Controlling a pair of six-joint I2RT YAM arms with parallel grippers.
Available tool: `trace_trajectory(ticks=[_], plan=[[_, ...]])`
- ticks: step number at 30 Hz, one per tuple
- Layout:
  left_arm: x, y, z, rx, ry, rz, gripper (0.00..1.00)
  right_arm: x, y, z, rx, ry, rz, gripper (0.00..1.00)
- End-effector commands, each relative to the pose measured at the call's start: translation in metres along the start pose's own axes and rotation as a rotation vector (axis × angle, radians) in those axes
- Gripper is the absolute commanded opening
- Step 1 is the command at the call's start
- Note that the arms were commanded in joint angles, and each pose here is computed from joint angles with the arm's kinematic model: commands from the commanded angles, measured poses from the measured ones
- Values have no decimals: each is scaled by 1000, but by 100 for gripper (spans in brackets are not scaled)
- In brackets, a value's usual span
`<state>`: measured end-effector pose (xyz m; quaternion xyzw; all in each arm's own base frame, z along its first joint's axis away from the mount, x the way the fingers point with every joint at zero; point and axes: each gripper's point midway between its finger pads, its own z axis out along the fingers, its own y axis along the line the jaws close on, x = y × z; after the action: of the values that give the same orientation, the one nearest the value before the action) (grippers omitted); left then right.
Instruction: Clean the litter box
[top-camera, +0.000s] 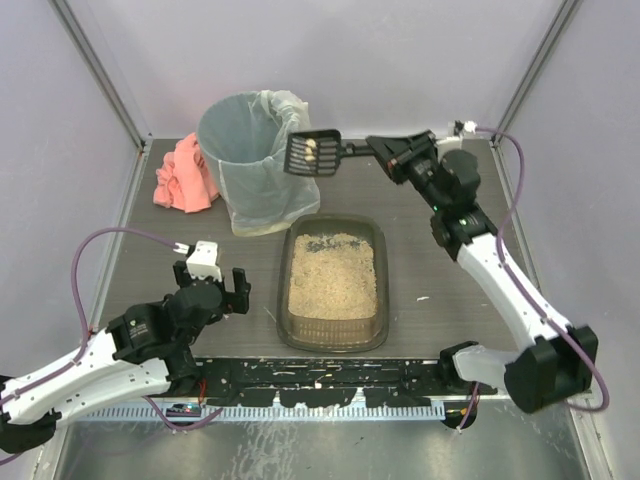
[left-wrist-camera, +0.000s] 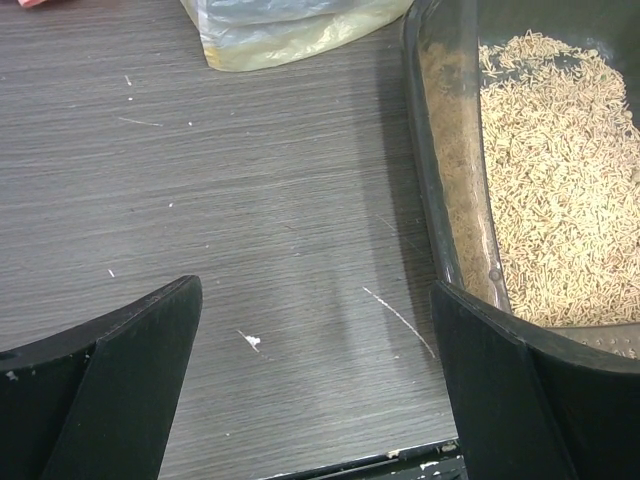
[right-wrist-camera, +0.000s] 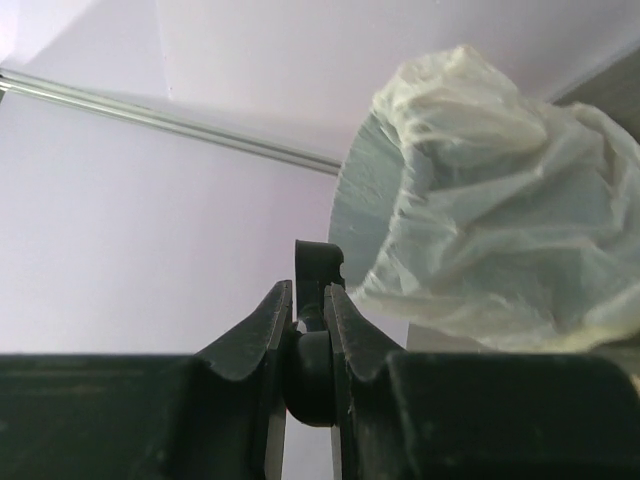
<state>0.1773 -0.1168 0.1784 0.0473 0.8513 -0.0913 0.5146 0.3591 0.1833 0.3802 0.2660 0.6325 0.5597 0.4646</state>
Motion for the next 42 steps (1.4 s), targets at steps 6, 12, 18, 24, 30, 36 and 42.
trace_trajectory(ticks=[6,12,18,24,30,36,42], plan=[[-12,0,-1,6,-56,-31,98,-12,73,106,-113,-99,-206,1],[-13,-1,-1,12,-58,-34,98,0,78,166,-172,-101,-487,1],[-12,-2,-2,20,-56,-34,98,27,102,192,-347,-68,-778,1],[-13,-2,-2,24,-60,-37,98,56,129,188,-441,-73,-1142,1],[-13,-2,-2,27,-61,-37,98,87,155,169,-477,-105,-1463,1],[-12,-3,-1,25,-56,-32,98,99,183,147,-446,-218,-1676,1],[-11,-4,0,23,-49,-24,98,89,215,120,-406,-326,-1654,1]])
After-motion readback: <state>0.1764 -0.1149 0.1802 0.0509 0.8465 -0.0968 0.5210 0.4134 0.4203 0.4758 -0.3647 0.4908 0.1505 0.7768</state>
